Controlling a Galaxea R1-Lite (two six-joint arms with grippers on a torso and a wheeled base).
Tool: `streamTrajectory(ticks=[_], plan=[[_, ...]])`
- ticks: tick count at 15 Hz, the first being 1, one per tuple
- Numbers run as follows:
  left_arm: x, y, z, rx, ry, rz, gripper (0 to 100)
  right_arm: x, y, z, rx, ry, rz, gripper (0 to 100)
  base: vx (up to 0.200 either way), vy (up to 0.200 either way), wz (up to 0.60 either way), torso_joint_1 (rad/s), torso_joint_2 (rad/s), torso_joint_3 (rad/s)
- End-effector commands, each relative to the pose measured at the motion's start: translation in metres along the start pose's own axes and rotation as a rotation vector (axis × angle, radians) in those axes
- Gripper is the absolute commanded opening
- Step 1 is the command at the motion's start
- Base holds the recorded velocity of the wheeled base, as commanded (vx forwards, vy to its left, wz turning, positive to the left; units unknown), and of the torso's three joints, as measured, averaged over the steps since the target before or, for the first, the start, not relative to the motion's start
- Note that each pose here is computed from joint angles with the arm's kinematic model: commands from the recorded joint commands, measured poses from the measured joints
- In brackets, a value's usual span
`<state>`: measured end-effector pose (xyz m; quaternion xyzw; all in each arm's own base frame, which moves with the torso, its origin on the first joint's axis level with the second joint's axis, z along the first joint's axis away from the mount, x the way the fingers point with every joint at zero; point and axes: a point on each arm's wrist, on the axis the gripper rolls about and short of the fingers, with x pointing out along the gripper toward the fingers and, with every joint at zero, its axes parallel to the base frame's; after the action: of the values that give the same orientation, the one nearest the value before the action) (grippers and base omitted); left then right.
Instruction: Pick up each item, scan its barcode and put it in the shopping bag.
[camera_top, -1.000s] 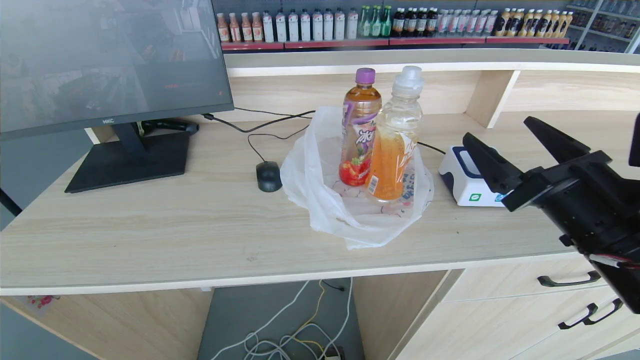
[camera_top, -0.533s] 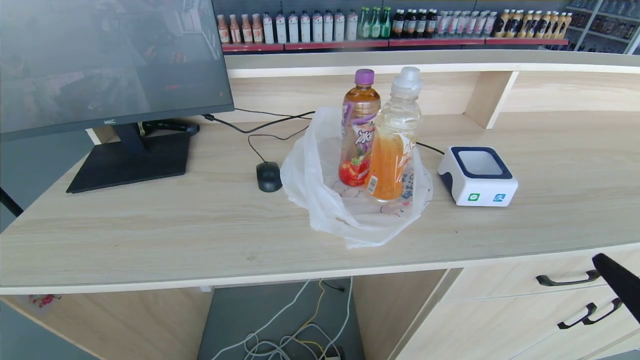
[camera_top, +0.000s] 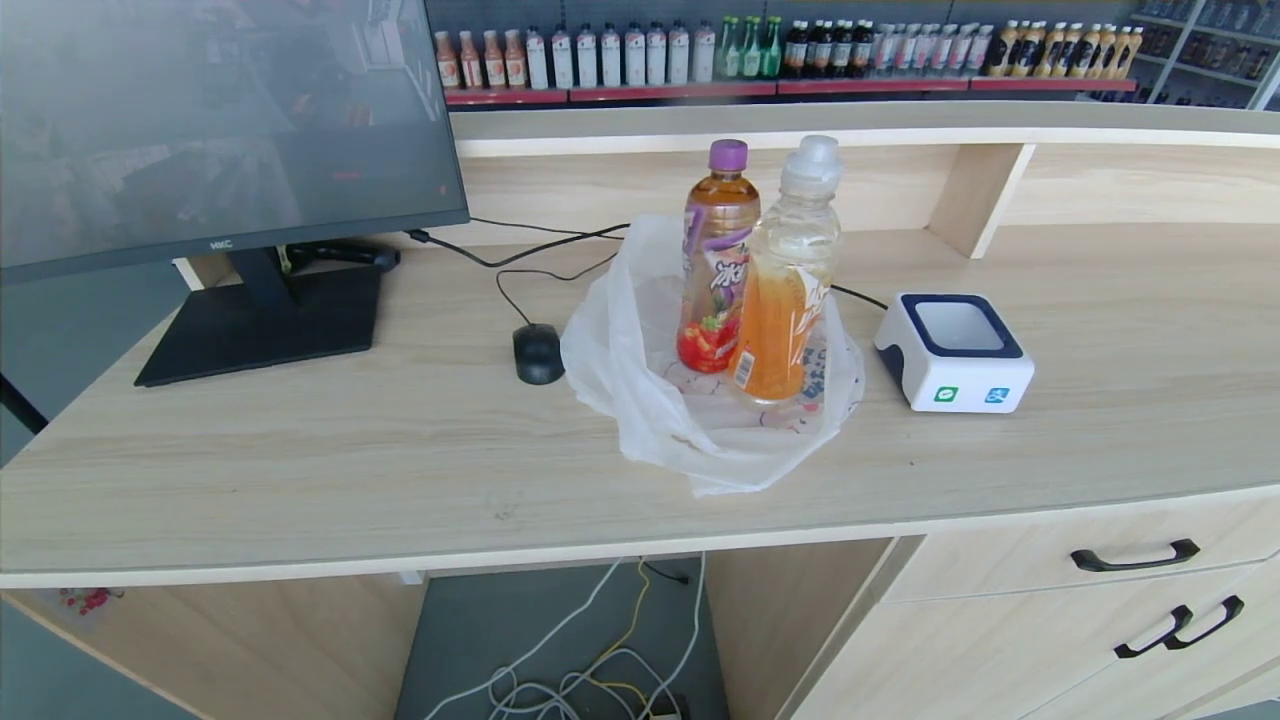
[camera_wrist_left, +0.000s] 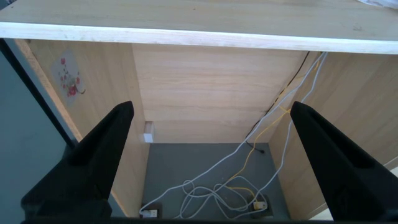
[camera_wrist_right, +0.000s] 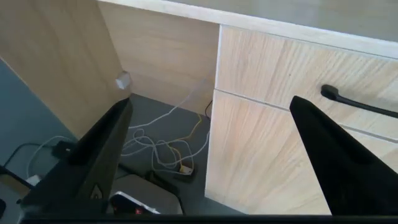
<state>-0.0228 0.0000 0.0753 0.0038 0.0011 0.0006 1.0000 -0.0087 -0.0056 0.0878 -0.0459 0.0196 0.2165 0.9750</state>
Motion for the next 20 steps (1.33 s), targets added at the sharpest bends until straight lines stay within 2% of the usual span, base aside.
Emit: streamTrajectory(ticks=[1,4,6,7,8,9,12,13,15,16,17,20], plan=[[0.0,0.0,0.0,0.0,-0.001,0.0,100,-0.011,0.0,-0.008,0.004,-0.078,-0.005,100,0.0,0.0,0.0,0.0,0.0,0.0],[0.0,0.0,0.0,0.0,-0.001,0.0,100,-0.012,0.0,-0.008,0.003,-0.096,-0.005,100,0.0,0.0,0.0,0.0,0.0,0.0],[0.0,0.0,0.0,0.0,-0.001,0.0,100,-0.012,0.002,-0.013,-0.008,-0.058,0.053,100,0.0,0.0,0.0,0.0,0.0,0.0],[0.0,0.0,0.0,0.0,-0.001,0.0,100,-0.012,0.002,-0.013,0.01,-0.059,0.032,100,0.0,0.0,0.0,0.0,0.0,0.0],[0.0,0.0,0.0,0.0,-0.001,0.0,100,-0.012,0.003,-0.013,0.013,-0.053,-0.026,100,0.0,0.0,0.0,0.0,0.0,0.0],[0.0,0.0,0.0,0.0,-0.001,0.0,100,-0.01,0.006,-0.012,0.017,-0.018,-0.14,100,0.0,0.0,0.0,0.0,0.0,0.0],[0.0,0.0,0.0,0.0,-0.001,0.0,100,-0.007,0.005,-0.011,0.021,0.013,-0.144,100,0.0,0.0,0.0,0.0,0.0,0.0],[0.0,0.0,0.0,0.0,-0.001,0.0,100,-0.004,0.005,-0.01,0.03,0.054,-0.174,100,0.0,0.0,0.0,0.0,0.0,0.0],[0.0,0.0,0.0,0.0,-0.001,0.0,100,0.001,0.007,-0.009,0.043,0.125,-0.368,100,0.0,0.0,0.0,0.0,0.0,0.0],[0.0,0.0,0.0,0.0,-0.001,0.0,100,-0.001,0.007,-0.009,0.044,0.109,-0.384,100,0.0,0.0,0.0,0.0,0.0,0.0],[0.0,0.0,0.0,0.0,-0.001,0.0,100,-0.005,0.01,-0.011,0.036,0.04,-0.39,100,0.0,0.0,0.0,0.0,0.0,0.0],[0.0,0.0,0.0,0.009,-0.001,-0.001,100,-0.009,0.011,-0.012,0.032,-0.006,-0.416,100,0.0,0.0,0.0,0.0,0.0,0.0]])
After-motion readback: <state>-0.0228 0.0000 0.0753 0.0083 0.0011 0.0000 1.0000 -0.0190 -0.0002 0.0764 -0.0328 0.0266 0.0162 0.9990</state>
